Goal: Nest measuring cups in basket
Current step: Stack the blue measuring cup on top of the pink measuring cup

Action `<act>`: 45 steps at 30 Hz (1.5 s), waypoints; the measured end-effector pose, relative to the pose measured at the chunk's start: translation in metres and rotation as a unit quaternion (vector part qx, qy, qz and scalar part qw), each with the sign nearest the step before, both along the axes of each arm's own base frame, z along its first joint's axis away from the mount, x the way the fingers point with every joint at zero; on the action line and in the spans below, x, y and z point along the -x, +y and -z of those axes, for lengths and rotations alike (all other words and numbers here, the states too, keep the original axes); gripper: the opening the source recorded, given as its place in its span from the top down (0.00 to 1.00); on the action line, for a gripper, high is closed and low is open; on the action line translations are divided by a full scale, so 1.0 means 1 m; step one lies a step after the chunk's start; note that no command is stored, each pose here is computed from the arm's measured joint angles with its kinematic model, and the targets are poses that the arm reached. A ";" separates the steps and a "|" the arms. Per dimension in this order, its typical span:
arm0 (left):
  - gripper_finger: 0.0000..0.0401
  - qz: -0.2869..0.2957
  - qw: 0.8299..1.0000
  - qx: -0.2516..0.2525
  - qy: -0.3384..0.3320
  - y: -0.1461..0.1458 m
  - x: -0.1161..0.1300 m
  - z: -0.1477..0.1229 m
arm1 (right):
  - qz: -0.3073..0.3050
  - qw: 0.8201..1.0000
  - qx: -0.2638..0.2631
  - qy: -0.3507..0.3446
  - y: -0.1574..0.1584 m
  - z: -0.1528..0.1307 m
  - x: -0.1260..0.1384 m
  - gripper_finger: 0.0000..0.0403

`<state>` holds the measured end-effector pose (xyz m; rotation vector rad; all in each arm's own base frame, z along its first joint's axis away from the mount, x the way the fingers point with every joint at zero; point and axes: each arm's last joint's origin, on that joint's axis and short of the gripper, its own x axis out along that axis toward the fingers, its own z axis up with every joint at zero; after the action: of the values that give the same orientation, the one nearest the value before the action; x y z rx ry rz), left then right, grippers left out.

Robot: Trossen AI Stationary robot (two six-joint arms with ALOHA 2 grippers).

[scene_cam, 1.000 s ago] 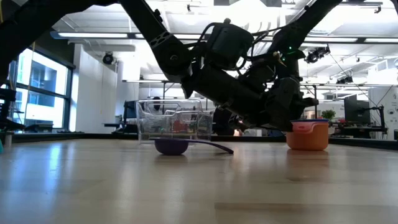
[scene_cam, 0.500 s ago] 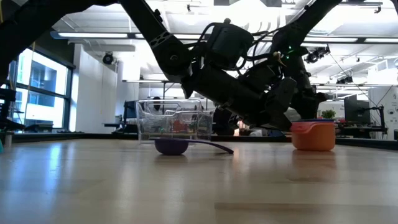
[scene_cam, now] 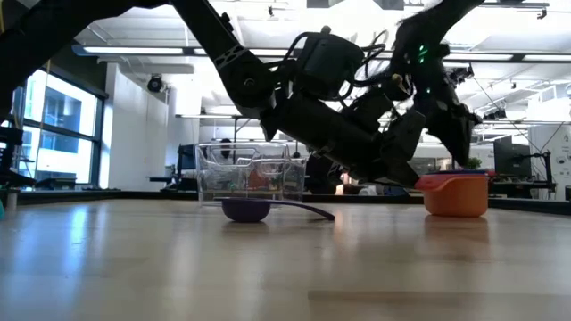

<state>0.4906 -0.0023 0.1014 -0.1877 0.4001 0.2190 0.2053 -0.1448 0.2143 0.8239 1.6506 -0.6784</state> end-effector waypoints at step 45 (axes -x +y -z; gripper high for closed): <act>1.00 -0.010 1.000 0.028 -0.006 -0.011 0.000 0.000 | 0.119 0.993 0.000 -0.024 0.043 0.044 0.042 1.00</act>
<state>0.4903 -0.0131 0.1014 -0.2471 0.3929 0.2259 0.1632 -0.1022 0.1702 1.0397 1.5220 -0.8167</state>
